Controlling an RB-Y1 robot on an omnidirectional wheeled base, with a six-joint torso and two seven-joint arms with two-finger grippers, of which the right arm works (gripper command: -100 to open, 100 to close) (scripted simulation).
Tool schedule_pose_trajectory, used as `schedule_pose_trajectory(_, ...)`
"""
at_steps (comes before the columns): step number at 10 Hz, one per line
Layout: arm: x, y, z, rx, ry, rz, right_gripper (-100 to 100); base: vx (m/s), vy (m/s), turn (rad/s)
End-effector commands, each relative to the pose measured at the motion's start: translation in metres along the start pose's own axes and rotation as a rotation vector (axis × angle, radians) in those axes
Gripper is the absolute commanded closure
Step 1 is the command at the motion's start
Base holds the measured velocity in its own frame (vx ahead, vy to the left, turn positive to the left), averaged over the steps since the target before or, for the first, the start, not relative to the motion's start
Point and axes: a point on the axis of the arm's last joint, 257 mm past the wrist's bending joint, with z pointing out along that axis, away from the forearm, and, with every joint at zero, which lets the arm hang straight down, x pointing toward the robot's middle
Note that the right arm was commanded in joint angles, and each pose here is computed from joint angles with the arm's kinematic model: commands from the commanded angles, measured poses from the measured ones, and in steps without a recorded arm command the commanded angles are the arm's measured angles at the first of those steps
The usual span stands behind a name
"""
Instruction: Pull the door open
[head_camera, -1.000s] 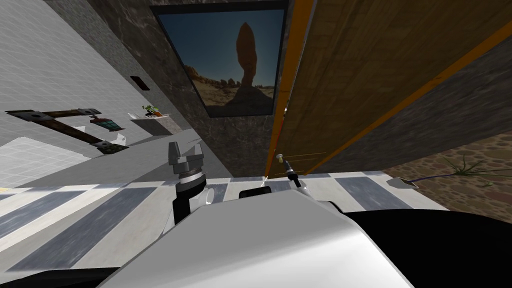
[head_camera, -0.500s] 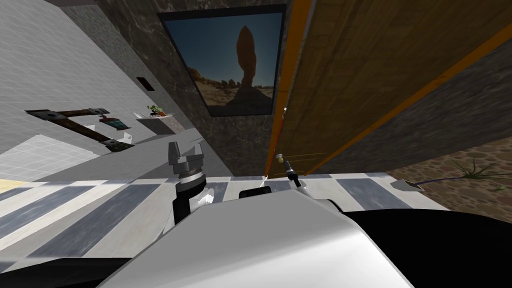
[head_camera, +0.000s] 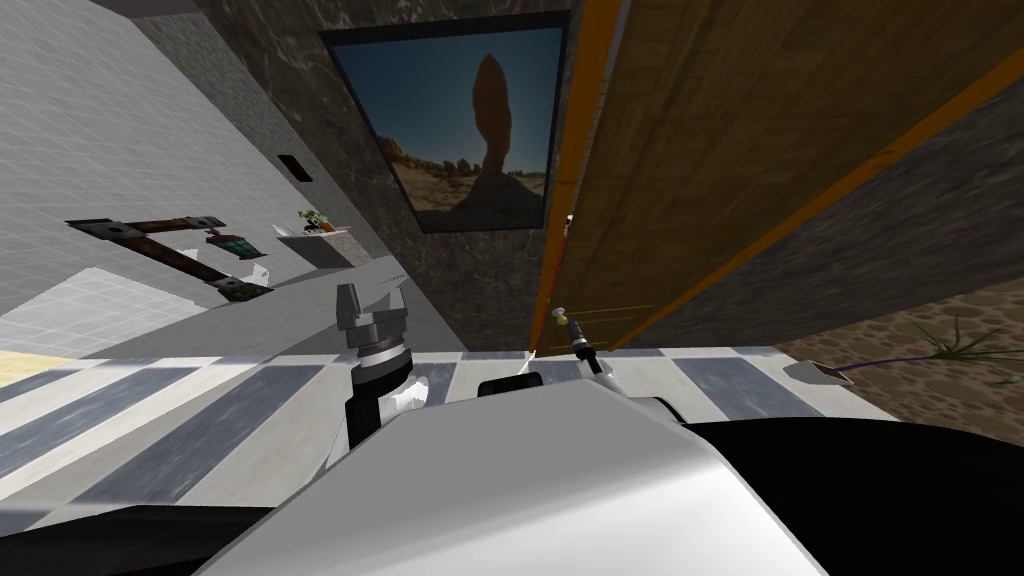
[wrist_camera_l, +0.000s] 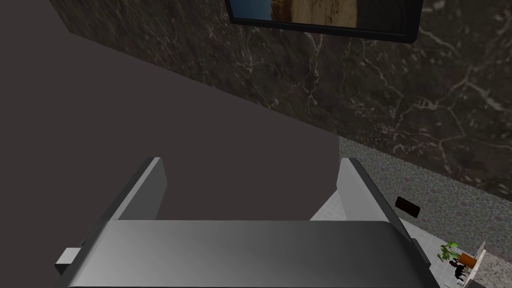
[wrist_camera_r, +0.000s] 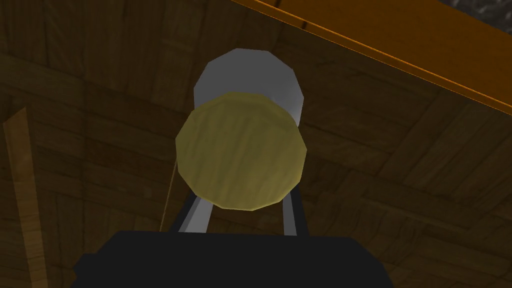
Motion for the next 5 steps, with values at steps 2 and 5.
schedule_pose_trajectory(2, 0.0176, 0.0050, 0.0025, -0.010, 0.018, 0.093, 100, -0.039, -0.024, 0.050)
schedule_pose_trajectory(5, 0.0175, 0.0052, 0.0038, -0.009, 0.012, 0.193, 100, -0.037, -0.018, 0.044)
